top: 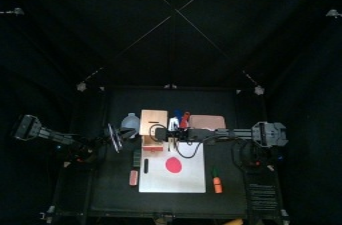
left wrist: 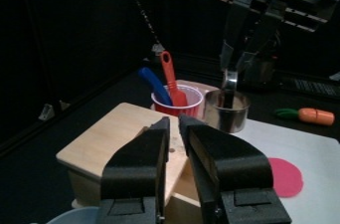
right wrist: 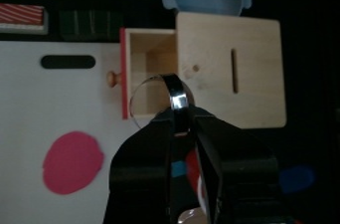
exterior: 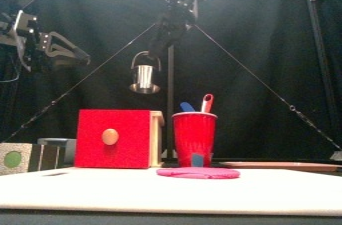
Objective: Get the cutter from the drawer then cut the dough then place the extra dough in the bowl
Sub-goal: Place the cutter on the board
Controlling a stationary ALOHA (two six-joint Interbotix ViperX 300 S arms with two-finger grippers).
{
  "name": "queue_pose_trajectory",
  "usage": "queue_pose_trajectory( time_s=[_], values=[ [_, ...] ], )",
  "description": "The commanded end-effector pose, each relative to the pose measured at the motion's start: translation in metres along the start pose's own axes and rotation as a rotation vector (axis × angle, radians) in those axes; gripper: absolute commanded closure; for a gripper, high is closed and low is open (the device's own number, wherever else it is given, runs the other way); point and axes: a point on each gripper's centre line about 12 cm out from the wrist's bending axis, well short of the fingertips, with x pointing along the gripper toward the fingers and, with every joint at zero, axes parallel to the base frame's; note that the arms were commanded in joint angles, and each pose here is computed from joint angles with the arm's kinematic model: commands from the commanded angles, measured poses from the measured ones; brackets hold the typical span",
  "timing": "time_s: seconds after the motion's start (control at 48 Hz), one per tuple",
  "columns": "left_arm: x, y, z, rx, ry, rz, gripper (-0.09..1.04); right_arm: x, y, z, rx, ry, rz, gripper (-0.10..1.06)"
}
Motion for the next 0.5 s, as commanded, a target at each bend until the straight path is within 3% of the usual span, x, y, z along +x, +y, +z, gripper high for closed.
queue_pose_trajectory(
  time_s=[0.021, 0.333, 0.5],
  values=[
    [0.004, -0.001, 0.007, -0.011, -0.021, 0.006, 0.36, -0.027, 0.007, -0.011, 0.025, -0.017, 0.017, 0.48],
    [0.006, 0.001, 0.009, -0.015, -0.026, 0.022, 0.36, -0.043, 0.04, -0.089, 0.116, 0.107, 0.062, 0.48],
    [0.006, 0.003, 0.009, -0.033, -0.019, 0.038, 0.36, -0.051, 0.054, -0.133, 0.212, 0.158, 0.073, 0.48]
  ],
)
